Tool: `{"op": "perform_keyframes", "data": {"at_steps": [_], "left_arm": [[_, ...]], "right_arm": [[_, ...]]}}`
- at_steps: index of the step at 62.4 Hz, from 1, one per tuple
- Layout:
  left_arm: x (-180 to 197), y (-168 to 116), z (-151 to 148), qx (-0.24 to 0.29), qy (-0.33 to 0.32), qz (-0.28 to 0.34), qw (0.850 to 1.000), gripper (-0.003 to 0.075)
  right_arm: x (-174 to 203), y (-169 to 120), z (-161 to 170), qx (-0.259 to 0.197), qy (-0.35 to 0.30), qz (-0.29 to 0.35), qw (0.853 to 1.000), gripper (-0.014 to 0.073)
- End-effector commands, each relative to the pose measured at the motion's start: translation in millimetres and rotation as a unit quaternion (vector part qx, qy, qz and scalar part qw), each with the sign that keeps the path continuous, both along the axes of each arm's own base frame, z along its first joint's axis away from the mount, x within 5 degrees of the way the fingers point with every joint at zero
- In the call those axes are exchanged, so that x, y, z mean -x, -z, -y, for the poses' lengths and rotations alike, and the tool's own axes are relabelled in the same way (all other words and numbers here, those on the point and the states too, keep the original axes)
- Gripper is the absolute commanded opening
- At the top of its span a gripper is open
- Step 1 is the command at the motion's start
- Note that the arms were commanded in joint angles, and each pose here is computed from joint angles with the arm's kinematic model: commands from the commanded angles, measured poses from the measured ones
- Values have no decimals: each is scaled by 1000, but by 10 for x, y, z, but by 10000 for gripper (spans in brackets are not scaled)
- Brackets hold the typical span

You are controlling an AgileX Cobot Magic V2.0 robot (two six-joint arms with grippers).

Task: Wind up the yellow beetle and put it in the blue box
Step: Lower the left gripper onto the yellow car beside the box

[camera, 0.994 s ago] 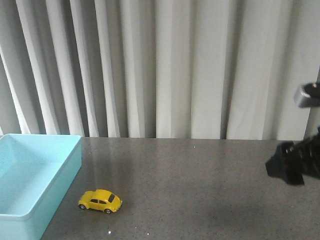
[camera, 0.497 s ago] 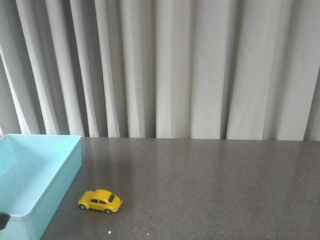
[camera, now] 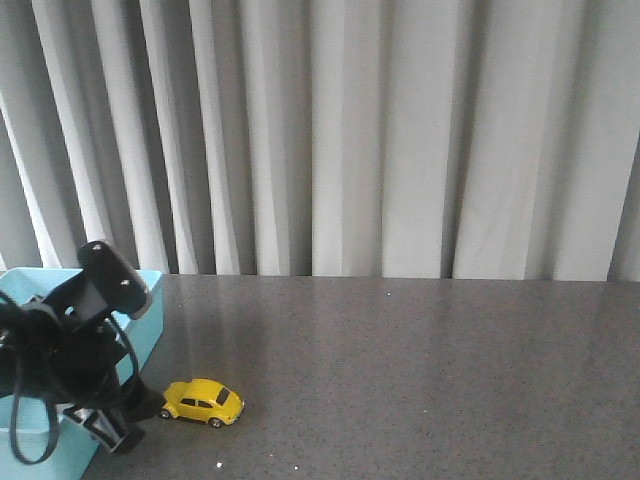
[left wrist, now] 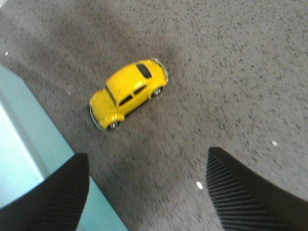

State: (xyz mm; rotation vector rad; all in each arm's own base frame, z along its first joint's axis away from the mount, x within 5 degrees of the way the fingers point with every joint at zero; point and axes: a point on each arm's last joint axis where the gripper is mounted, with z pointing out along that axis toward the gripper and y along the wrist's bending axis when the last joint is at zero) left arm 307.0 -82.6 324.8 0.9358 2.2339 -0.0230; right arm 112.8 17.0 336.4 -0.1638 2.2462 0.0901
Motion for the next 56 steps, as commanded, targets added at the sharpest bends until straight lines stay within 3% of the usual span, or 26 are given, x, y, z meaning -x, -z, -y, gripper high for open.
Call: {"op": "perform_keyframes", "data": {"at_steps": [1,24,56], "left_arm": [[-194,-196,85,9,12,31,999,558],[-966,186,296,-77,134,-54,987,564],[-1632,639,467,-93,170,-113,975,564]], "right_arm": [[-25,-119,7,0,2,41,999,578],[-25,-119,7,0,2,41,999,578],[-25,-119,7,0,2,41,999,578]]}}
